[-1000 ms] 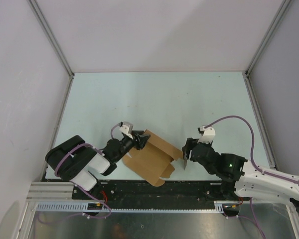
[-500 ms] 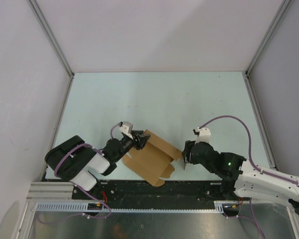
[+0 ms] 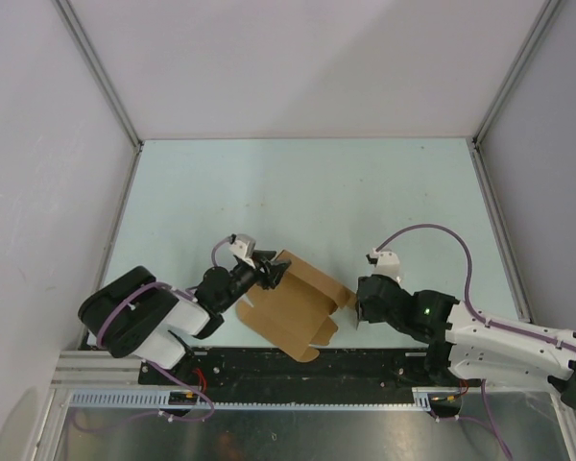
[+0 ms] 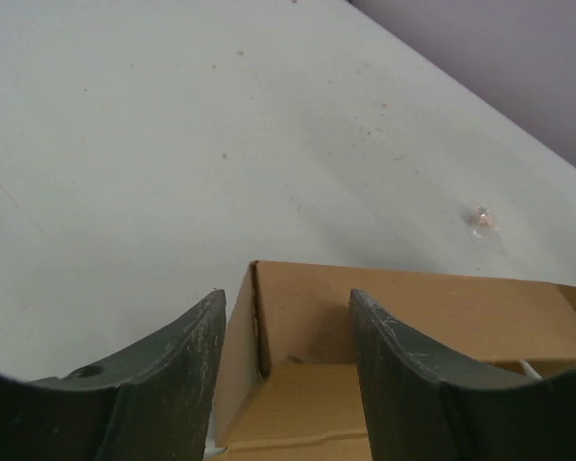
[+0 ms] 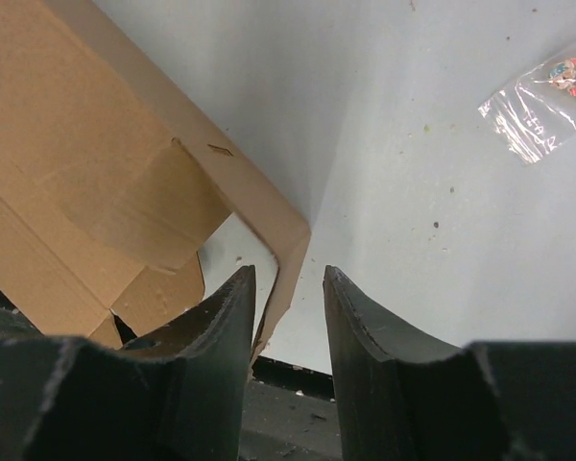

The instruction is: Fold the paper box

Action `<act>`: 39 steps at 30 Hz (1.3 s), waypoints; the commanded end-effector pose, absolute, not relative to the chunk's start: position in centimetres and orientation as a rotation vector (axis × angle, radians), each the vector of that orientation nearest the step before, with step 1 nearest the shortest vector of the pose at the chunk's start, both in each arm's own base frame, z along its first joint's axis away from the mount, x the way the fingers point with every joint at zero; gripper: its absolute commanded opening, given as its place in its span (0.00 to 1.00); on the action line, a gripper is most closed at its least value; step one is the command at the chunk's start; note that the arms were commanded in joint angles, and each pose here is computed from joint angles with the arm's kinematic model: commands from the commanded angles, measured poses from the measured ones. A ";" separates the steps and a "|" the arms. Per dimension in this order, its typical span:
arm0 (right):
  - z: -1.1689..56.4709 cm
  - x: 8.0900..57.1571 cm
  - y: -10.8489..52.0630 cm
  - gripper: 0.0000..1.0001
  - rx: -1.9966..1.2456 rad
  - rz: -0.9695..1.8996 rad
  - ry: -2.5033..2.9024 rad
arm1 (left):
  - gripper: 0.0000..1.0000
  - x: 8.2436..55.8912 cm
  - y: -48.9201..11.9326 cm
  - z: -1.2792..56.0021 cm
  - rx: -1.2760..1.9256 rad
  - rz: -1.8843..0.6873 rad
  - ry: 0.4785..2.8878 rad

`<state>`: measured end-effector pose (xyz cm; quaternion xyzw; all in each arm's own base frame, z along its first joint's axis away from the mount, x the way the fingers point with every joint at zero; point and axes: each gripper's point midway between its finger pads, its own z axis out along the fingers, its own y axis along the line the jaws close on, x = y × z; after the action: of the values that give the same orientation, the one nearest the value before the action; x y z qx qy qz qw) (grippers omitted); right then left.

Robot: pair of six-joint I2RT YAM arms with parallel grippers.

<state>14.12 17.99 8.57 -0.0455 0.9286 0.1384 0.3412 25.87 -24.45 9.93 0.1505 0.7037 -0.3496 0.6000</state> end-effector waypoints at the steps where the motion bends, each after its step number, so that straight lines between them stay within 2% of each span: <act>1: 10.6 15.4 18.1 0.38 -0.044 0.370 2.357 | 0.60 25.9 -24.9 16.2 0.332 -0.884 1.408; 8: 10.5 16.1 18.7 0.35 -0.067 0.381 2.360 | 0.61 26.0 -24.6 19.0 0.331 -0.871 1.355; 13: 10.4 16.7 19.0 0.17 -0.086 0.376 2.351 | 0.63 25.9 -23.6 19.6 0.311 -0.829 1.356; 21: 11.6 18.9 17.7 0.03 -0.138 0.276 2.251 | 0.64 25.4 -22.5 19.7 0.299 -0.804 1.362; 28: 12.9 21.9 17.2 0.00 -0.357 0.161 2.118 | 0.64 25.3 -22.2 19.5 0.298 -0.795 1.366; 39: 13.0 25.5 20.1 0.00 -0.641 0.520 2.024 | 0.65 25.0 -21.5 19.8 0.295 -0.783 1.364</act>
<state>24.59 17.04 11.36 -0.1815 0.8675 0.1175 0.4479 25.01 -22.19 19.43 0.1306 0.6174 -0.3623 0.6860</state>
